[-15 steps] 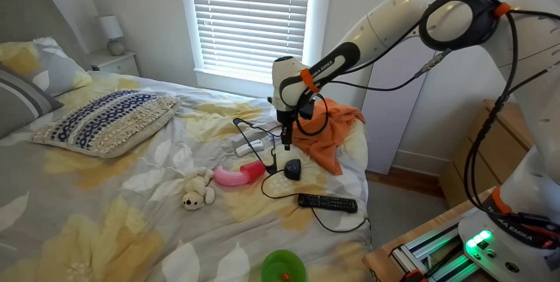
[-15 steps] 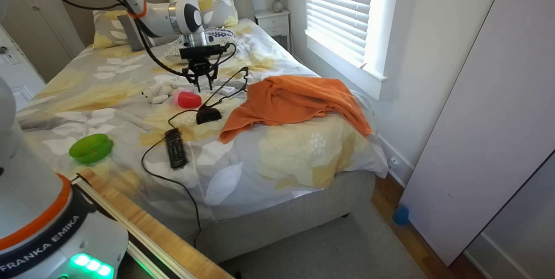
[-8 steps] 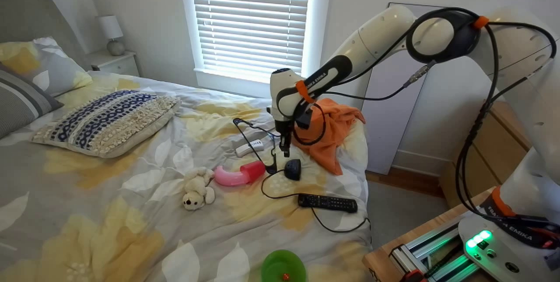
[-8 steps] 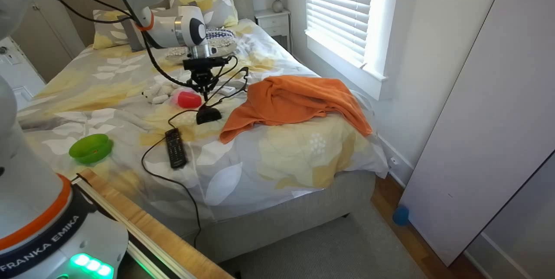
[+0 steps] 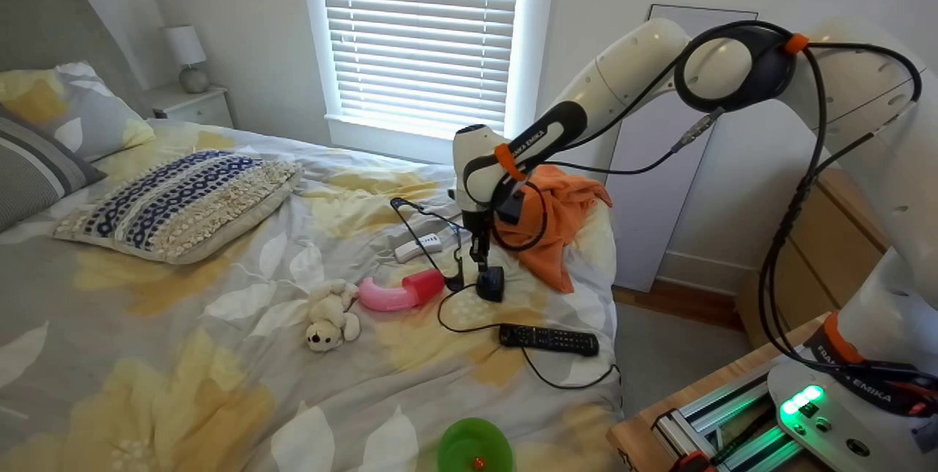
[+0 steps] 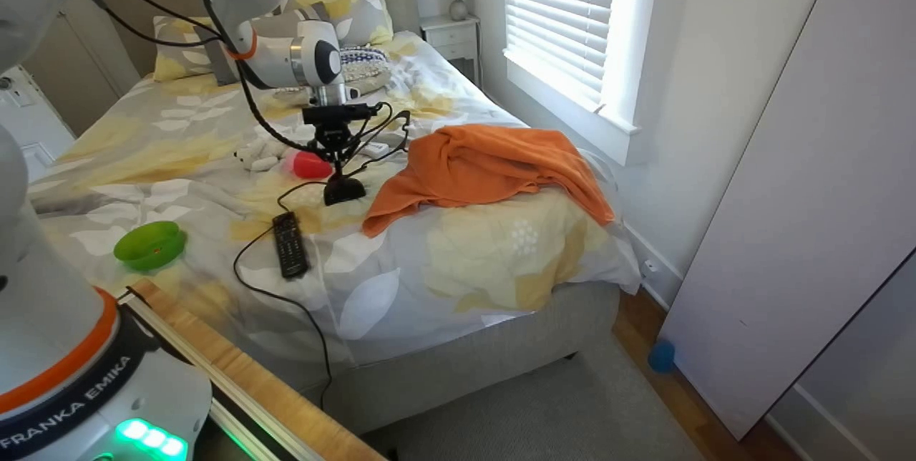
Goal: Press a button on the black bedside alarm clock radio on the bed
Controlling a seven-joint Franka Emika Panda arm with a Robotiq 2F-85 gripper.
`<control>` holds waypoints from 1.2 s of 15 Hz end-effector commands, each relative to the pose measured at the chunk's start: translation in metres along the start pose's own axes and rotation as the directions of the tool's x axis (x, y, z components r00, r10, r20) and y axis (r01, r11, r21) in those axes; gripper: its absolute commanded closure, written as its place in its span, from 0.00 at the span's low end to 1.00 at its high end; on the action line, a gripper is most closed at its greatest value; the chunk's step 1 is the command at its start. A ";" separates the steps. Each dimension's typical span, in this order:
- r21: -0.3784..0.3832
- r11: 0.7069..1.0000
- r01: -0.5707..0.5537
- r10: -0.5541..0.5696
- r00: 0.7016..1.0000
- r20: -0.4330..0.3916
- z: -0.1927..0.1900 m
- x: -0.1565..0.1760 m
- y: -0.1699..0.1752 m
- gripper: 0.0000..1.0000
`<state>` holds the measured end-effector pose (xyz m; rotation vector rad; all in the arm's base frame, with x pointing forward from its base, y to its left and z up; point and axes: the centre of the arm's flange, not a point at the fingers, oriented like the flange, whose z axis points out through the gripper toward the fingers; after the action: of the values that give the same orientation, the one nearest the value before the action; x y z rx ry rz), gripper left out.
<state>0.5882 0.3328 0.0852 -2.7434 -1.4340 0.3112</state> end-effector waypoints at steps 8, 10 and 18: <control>0.017 1.000 0.023 -0.023 1.000 0.007 0.009 0.011 0.001 1.00; 0.020 0.999 0.025 -0.025 1.000 0.008 0.012 0.013 0.002 1.00; 0.017 0.999 0.029 -0.029 0.999 0.015 0.020 0.021 0.006 1.00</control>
<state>0.5933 0.3363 0.0716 -2.7263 -1.4443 0.3077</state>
